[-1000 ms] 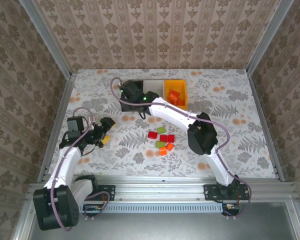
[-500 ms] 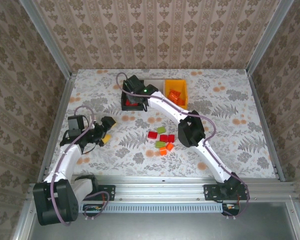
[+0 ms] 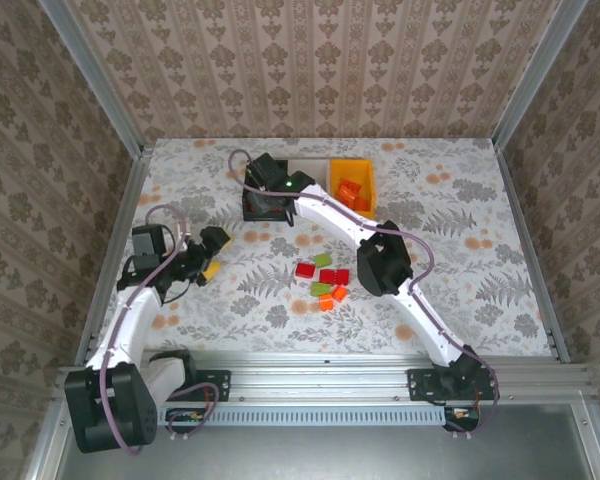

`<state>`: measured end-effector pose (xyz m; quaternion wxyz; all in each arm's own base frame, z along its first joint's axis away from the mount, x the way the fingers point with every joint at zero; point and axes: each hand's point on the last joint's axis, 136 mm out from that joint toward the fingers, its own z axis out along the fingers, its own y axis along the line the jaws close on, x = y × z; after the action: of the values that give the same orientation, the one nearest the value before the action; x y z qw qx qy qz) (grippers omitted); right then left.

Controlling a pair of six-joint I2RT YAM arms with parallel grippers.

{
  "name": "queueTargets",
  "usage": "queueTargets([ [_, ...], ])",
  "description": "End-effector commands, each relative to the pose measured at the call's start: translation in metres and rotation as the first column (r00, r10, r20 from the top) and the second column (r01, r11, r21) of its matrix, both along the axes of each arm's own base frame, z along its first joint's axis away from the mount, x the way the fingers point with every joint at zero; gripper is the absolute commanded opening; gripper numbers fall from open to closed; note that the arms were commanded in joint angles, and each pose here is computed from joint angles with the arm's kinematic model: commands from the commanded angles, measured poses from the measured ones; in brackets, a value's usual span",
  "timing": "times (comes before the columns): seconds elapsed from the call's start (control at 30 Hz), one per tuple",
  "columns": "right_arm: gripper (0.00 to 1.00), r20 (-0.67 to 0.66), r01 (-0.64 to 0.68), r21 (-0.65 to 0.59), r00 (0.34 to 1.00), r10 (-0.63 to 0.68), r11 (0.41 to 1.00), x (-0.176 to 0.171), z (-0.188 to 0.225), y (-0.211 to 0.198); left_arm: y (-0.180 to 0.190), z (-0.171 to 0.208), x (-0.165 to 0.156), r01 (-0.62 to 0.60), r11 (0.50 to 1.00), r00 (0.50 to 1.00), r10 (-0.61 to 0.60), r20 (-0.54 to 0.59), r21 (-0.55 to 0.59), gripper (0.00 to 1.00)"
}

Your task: Sort the legos into containers by color

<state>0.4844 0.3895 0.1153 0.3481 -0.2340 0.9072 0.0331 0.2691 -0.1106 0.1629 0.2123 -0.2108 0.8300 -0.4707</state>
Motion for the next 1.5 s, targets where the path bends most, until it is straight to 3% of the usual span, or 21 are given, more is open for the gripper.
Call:
queueTargets([
  [0.0, 0.67, 0.133, 0.006, 0.103, 0.991, -0.019, 0.995, -0.032, 0.081, -0.014, -0.014, 0.003, -0.013, 0.021, 1.000, 0.999, -0.021, 0.026, 0.007, 1.00],
  [0.13, 0.64, 0.080, 0.109, 0.173, 0.989, -0.125, 0.979, -0.080, 0.069, -0.066, -0.037, -0.009, -0.028, 0.069, 0.995, 0.997, -0.072, 0.037, 0.077, 1.00],
  [0.3, 0.60, -0.015, 0.248, 0.099, 0.969, -0.247, 0.964, -0.140, 0.022, -0.138, -0.071, -0.036, -0.046, 0.143, 0.982, 0.989, -0.147, 0.024, 0.120, 1.00],
  [0.53, 0.61, -0.101, 0.371, 0.142, 0.928, -0.360, 0.918, -0.190, -0.012, -0.186, -0.102, -0.046, -0.058, 0.208, 0.967, 0.976, -0.215, 0.028, 0.148, 1.00],
  [0.87, 0.59, -0.173, 0.389, 0.134, 0.915, -0.365, 0.911, -0.193, -0.039, -0.179, -0.112, -0.061, -0.064, 0.242, 0.955, 0.970, -0.242, -0.024, 0.174, 1.00],
  [1.1, 0.50, -0.175, 0.414, 0.080, 0.901, -0.396, 0.907, -0.184, -0.056, -0.179, -0.105, -0.058, -0.066, 0.230, 0.953, 0.973, -0.231, -0.017, 0.199, 1.00],
  [1.47, 0.55, -0.239, 0.387, 0.092, 0.903, -0.357, 0.918, -0.181, -0.084, -0.163, -0.097, -0.058, -0.070, 0.214, 0.954, 0.976, -0.216, -0.013, 0.212, 1.00],
])
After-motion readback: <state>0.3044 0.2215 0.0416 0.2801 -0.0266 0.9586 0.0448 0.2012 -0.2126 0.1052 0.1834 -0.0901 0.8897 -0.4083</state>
